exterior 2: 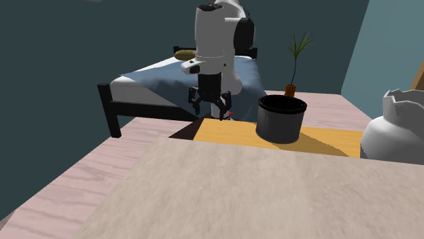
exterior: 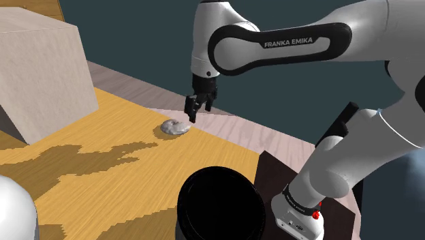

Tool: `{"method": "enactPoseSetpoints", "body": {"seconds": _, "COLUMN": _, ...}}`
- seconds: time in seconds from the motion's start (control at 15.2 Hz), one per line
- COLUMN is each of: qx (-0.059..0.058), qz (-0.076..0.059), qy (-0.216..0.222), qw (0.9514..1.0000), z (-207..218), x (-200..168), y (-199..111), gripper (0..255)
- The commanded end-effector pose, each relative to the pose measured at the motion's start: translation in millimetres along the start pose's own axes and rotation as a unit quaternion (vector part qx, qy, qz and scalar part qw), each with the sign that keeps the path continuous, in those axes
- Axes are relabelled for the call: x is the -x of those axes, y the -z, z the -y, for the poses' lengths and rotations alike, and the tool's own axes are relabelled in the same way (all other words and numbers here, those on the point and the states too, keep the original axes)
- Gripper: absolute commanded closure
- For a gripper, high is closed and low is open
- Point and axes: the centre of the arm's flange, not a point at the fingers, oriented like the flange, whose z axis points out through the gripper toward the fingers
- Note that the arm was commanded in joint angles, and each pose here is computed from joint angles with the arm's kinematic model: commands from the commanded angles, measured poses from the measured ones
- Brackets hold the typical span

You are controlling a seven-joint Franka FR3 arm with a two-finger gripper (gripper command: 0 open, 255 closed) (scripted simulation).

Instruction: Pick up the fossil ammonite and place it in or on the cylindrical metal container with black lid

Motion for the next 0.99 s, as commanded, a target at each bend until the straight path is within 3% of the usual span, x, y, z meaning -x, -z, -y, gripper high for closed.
{"method": "enactPoseSetpoints", "body": {"seconds": 0.0, "qx": 0.005, "qz": -0.001, "qy": 0.01, "qw": 0.9999, "z": 25, "x": -15, "y": -7, "gripper": 0}}
{"method": "enactPoseSetpoints", "body": {"seconds": 0.26, "qx": 0.014, "qz": -0.003, "qy": 0.027, "qw": 0.9995, "z": 60, "x": -42, "y": -20, "gripper": 0}}
{"method": "enactPoseSetpoints", "body": {"seconds": 0.73, "qx": 0.014, "qz": -0.003, "qy": 0.027, "qw": 0.9995, "z": 59, "x": -42, "y": -60, "gripper": 0}}
{"method": "enactPoseSetpoints", "body": {"seconds": 0.92, "qx": 0.014, "qz": -0.003, "qy": 0.027, "qw": 0.9995, "z": 59, "x": -42, "y": -60, "gripper": 0}}
